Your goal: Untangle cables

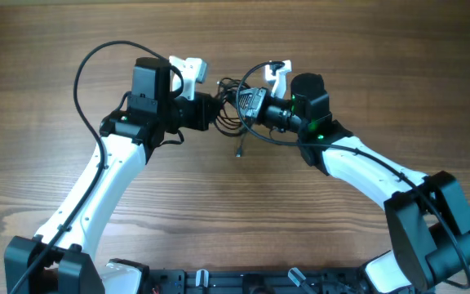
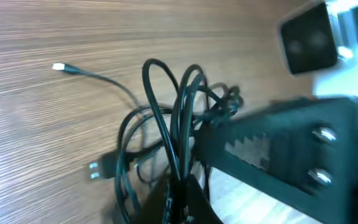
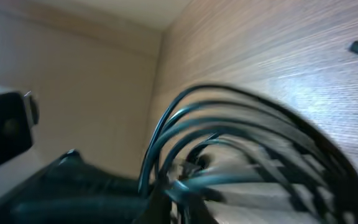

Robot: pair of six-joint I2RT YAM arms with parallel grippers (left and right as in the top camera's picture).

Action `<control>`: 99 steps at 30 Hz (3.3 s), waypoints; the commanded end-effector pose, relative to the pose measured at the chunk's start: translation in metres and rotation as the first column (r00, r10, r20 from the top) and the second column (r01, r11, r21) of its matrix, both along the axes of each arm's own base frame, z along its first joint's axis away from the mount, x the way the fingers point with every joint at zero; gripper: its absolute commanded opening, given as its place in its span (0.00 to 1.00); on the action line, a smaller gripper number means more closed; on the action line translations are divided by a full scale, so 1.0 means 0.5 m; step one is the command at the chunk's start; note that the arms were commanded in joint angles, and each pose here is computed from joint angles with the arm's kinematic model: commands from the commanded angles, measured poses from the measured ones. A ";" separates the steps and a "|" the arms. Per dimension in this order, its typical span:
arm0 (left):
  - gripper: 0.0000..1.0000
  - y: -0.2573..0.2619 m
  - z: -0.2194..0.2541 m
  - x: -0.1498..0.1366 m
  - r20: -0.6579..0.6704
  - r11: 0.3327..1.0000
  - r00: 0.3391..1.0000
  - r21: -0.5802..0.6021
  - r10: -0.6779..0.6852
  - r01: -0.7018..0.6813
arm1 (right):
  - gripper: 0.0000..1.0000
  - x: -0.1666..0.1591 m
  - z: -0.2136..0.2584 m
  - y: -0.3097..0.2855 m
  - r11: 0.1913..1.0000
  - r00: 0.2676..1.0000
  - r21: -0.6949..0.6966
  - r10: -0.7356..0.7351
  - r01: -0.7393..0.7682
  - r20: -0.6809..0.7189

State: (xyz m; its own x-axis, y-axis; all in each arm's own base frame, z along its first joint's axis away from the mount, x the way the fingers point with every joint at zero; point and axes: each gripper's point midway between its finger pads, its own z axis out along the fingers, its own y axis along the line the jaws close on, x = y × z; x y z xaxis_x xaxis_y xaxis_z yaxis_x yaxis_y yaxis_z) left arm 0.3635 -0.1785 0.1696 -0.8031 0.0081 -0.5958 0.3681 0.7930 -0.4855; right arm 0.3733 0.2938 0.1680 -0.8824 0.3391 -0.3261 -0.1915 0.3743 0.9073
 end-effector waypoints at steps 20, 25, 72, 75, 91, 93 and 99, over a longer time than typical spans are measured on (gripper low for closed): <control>0.04 0.040 -0.107 0.040 -0.061 0.984 0.992 0.144 0.111 -0.101 | 0.04 0.004 0.128 -0.157 0.985 0.989 0.129 0.104 -0.118 0.106; 0.04 0.046 -0.109 0.043 -0.056 0.981 0.991 0.159 0.125 -0.114 | 0.04 0.021 0.122 -0.195 0.989 0.994 0.129 0.065 -0.076 0.088; 0.04 -0.032 -0.073 0.002 -0.038 0.992 0.991 -0.010 -0.130 0.129 | 0.19 -0.008 -0.118 -0.052 0.961 0.951 -0.217 -0.220 0.173 -0.216; 0.04 -0.033 -0.072 0.002 -0.038 0.992 0.991 -0.011 -0.130 0.130 | 0.20 -0.004 -0.124 -0.044 0.958 0.953 -0.223 -0.227 0.181 -0.200; 0.04 -0.032 -0.072 0.002 -0.038 0.992 0.991 -0.010 -0.129 0.129 | 0.30 0.011 -0.163 -0.015 0.888 0.984 -0.433 -0.094 0.151 0.151; 0.04 -0.032 -0.072 0.002 -0.038 0.992 0.991 -0.010 -0.129 0.129 | 0.30 0.012 -0.162 -0.014 0.871 0.976 -0.474 -0.028 0.131 0.218; 0.04 -0.032 -0.072 0.002 -0.038 0.992 0.991 -0.010 -0.129 0.129 | 0.30 -0.002 -0.159 -0.001 0.857 0.954 -0.512 0.102 0.061 0.283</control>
State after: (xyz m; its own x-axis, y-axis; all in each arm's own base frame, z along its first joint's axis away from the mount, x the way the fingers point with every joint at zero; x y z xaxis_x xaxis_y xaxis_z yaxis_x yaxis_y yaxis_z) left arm 0.3669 -0.1908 0.1366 -0.8213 0.0873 -0.5638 0.4237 0.7551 -0.5003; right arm 0.3752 0.2882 0.0936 -0.7595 0.1463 -0.6338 -0.3227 0.7613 0.5624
